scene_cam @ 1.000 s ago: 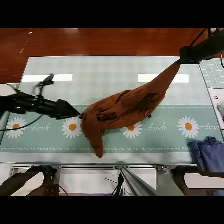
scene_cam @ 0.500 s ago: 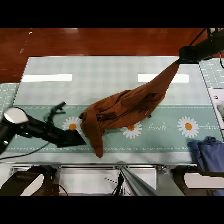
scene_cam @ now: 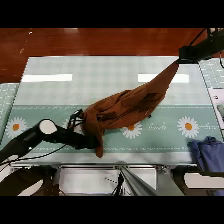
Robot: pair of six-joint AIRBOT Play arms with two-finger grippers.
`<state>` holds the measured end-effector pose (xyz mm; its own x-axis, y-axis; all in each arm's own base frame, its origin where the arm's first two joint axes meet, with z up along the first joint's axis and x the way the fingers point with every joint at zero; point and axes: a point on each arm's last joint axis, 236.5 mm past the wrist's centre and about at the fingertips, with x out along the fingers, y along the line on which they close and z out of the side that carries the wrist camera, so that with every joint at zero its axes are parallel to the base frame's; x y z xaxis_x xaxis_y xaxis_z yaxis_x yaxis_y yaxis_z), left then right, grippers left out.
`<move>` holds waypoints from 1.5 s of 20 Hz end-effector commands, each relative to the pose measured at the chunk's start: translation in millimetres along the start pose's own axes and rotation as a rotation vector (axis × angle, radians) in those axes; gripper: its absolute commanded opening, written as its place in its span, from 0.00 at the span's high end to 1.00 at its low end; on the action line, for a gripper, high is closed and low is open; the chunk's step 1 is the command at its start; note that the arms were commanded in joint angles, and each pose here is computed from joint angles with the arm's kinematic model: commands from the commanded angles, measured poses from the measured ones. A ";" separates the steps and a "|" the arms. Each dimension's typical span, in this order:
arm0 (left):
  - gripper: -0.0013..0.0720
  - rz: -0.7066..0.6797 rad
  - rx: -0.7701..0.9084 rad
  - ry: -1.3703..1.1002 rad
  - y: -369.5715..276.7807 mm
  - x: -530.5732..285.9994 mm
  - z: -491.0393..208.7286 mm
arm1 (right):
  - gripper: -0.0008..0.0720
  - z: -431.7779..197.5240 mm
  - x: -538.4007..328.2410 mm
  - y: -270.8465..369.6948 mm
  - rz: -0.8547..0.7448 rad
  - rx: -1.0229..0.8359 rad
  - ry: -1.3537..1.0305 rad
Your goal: Fold the shirts.
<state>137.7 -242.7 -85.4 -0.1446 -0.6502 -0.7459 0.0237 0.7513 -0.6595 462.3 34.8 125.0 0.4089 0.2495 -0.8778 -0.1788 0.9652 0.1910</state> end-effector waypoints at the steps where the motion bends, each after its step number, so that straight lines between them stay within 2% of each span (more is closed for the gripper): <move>1: 0.54 -0.019 -0.026 0.048 -3.6 28.7 -8.2 | 0.95 1.7 0.2 -0.2 -0.001 0.000 -0.006; 2: 0.86 -0.023 -0.038 0.075 -4.1 32.1 -13.5 | 0.95 1.5 0.2 -0.2 -0.001 0.000 -0.006; 3: 0.94 -0.035 -0.025 0.103 -7.3 31.1 -18.7 | 0.95 1.5 0.2 -0.2 -0.001 0.000 -0.005; 6: 0.94 -0.120 0.071 0.155 -40.3 8.6 -25.0 | 0.95 0.8 0.1 -0.5 -0.001 0.001 -0.003; 8: 0.94 -0.199 0.181 0.093 -83.4 -28.4 -13.1 | 0.95 1.1 -0.7 -0.3 -0.001 0.000 -0.005; 12: 0.94 -0.348 0.448 -0.305 -193.3 -184.7 14.2 | 0.95 17.3 -33.2 6.1 -0.019 -0.019 -0.118; 14: 0.94 -0.346 0.576 -0.600 -233.2 -285.2 10.8 | 0.95 36.8 -74.5 12.5 -0.047 -0.041 -0.261; 16: 0.94 -0.209 0.674 -0.932 -253.1 -377.1 1.6 | 0.95 62.4 -142.9 19.5 -0.101 -0.072 -0.480; 17: 0.94 -0.088 0.689 -1.092 -254.6 -417.7 -3.9 | 0.95 74.1 -183.1 24.2 -0.127 -0.085 -0.606; 19: 0.94 0.176 0.618 -1.302 -236.8 -474.1 -10.2 | 0.95 87.8 -279.3 34.5 -0.180 -0.091 -0.889; 21: 0.94 0.366 0.512 -1.327 -206.6 -489.4 -13.8 | 0.95 78.9 -364.3 43.7 -0.252 -0.113 -1.114; 23: 0.94 0.422 0.427 -1.251 -182.8 -476.5 -15.1 | 0.95 56.2 -415.0 45.2 -0.339 -0.129 -1.216; 25: 0.94 0.435 0.383 -1.182 -168.3 -463.2 -16.8 | 0.95 33.3 -436.3 38.2 -0.431 -0.123 -1.220; 30: 0.94 0.409 0.294 -0.986 -132.5 -422.5 -18.4 | 0.95 6.3 -392.6 33.3 -0.422 -0.119 -0.996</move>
<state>186.6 -70.1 351.9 0.8477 -0.2648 -0.4597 0.1779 0.9582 -0.2239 312.6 -29.4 498.6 0.9965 -0.0831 -0.0107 0.0816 0.9914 -0.1021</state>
